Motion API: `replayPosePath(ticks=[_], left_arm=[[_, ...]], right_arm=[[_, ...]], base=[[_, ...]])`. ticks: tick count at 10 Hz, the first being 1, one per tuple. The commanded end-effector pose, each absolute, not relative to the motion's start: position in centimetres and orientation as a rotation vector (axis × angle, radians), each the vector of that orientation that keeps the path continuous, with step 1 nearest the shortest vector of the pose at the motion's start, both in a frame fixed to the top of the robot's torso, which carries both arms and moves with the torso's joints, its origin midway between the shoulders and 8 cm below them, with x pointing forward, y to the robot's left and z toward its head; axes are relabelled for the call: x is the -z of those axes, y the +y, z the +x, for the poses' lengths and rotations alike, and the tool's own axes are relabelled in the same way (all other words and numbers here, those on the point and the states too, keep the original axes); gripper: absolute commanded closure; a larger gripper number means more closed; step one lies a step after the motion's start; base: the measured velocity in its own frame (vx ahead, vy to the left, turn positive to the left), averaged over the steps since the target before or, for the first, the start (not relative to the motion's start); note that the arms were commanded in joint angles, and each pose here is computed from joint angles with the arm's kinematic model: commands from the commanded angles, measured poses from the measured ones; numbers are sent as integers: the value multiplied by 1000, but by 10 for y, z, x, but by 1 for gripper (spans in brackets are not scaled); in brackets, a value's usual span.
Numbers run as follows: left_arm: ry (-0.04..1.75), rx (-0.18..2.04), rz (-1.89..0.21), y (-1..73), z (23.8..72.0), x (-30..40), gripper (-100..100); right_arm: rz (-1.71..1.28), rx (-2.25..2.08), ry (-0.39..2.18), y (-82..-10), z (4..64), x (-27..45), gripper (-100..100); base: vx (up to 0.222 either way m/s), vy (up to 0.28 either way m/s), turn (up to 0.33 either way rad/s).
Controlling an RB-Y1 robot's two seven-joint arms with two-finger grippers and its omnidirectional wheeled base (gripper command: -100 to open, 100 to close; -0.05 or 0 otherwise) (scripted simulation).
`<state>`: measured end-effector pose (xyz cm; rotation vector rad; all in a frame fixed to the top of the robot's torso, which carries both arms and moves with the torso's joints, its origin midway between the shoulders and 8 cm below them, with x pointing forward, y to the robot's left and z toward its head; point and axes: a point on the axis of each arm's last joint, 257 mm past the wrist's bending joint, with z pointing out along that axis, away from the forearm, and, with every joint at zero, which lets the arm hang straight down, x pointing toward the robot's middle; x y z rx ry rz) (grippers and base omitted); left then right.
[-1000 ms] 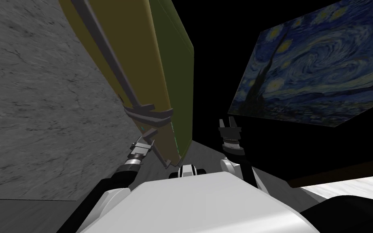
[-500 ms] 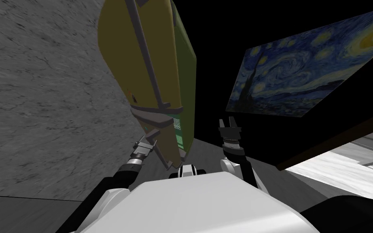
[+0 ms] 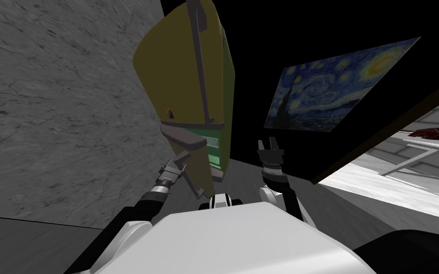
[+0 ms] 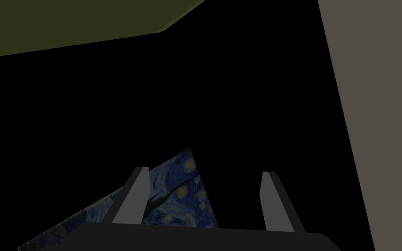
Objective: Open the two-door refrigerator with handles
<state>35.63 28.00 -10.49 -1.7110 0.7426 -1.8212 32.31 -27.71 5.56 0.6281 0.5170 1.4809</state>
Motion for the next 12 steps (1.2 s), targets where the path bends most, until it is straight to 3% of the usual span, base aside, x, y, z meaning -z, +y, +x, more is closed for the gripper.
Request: replayPosePath(ticks=[1, 6, 12], left_arm=[[773, 1846, -1687, 273, 357, 98, 100], [809, 1870, -1694, 264, 358, 100, 100], [868, 1909, -1685, 247, 360, 99, 100]], right_arm=[[628, -1481, 517, -277, 323, -56, 0], [629, -1481, 517, -277, 323, -55, 0], [628, -1481, 517, -277, 323, -56, 0]], base=[[-189, 277, -75], [-131, 209, -73], [-130, 284, -115]])
